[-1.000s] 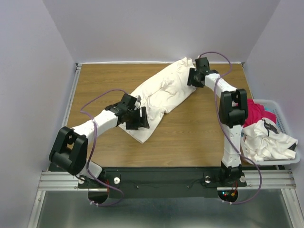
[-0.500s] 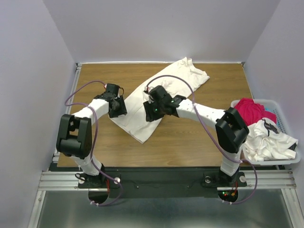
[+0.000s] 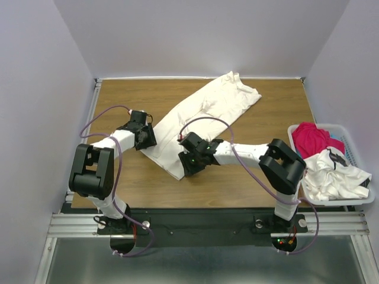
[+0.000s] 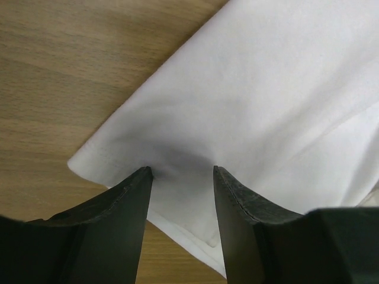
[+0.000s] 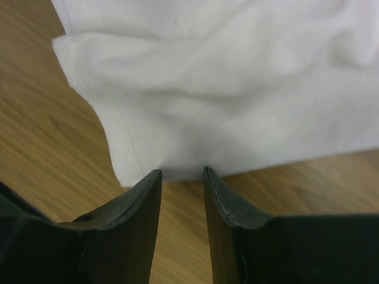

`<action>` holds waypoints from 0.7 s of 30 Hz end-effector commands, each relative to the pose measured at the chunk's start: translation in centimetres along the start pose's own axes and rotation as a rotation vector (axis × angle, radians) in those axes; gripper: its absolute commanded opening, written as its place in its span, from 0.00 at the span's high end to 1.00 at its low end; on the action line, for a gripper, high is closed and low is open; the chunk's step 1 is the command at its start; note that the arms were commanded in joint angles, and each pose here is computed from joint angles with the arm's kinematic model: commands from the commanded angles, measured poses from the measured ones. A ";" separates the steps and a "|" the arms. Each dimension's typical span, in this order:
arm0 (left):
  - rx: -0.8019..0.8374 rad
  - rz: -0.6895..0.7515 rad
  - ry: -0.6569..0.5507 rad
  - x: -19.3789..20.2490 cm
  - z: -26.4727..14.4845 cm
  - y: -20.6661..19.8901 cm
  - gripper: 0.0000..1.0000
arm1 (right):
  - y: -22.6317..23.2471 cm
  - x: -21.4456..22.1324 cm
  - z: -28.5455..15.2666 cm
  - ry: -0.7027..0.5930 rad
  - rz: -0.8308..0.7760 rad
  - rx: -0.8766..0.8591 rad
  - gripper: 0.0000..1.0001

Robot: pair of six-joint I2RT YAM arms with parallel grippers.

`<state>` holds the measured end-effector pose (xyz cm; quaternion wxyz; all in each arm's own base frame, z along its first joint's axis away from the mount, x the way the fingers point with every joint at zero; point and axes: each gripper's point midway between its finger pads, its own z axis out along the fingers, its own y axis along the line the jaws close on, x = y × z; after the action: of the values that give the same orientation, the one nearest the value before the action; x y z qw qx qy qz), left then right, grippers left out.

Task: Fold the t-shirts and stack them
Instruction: Fold the tshirt

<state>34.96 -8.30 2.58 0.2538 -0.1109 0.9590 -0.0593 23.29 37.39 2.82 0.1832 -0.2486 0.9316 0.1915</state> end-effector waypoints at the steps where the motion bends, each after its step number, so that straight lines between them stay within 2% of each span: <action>1: 0.038 -0.054 0.199 8.2 -0.2 0.1 0.44 | -1.9 5.6 -2.5 0.106 0.044 0.038 0.59; 2: 0.060 -0.057 0.192 8.6 -0.8 -0.5 0.44 | -3.3 8.5 -2.8 0.174 0.053 0.070 0.59; 6: 0.109 -0.092 0.224 12.2 -2.9 -3.1 0.45 | -3.7 12.4 -5.7 0.247 0.109 0.056 0.59; 7: 0.124 -0.105 0.257 14.2 -3.7 -4.5 0.45 | -4.3 14.1 -6.9 0.271 0.127 0.063 0.59; 9: 0.161 -0.112 0.273 15.8 -5.3 -5.7 0.45 | -4.3 14.8 -8.3 0.271 0.163 0.060 0.59; 11: 0.181 -0.146 0.254 16.6 -6.8 -6.7 0.45 | -4.1 14.0 -10.6 0.202 0.165 0.049 0.59; 15: 0.128 -0.238 0.195 16.7 -9.0 -4.9 0.45 | -3.5 10.8 -14.1 0.056 0.138 0.029 0.59; 19: 0.133 -0.298 0.078 14.8 -10.9 -4.0 0.44 | -3.3 8.3 -14.5 -0.013 0.114 0.051 0.59; 21: 0.142 -0.278 0.035 13.8 -11.3 -4.0 0.44 | -4.3 7.3 -14.0 -0.041 0.117 0.118 0.62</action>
<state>17.85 -16.53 5.38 0.2011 -0.1880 0.9424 -0.1901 14.13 24.95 10.52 0.1716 -0.1893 0.9474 0.1926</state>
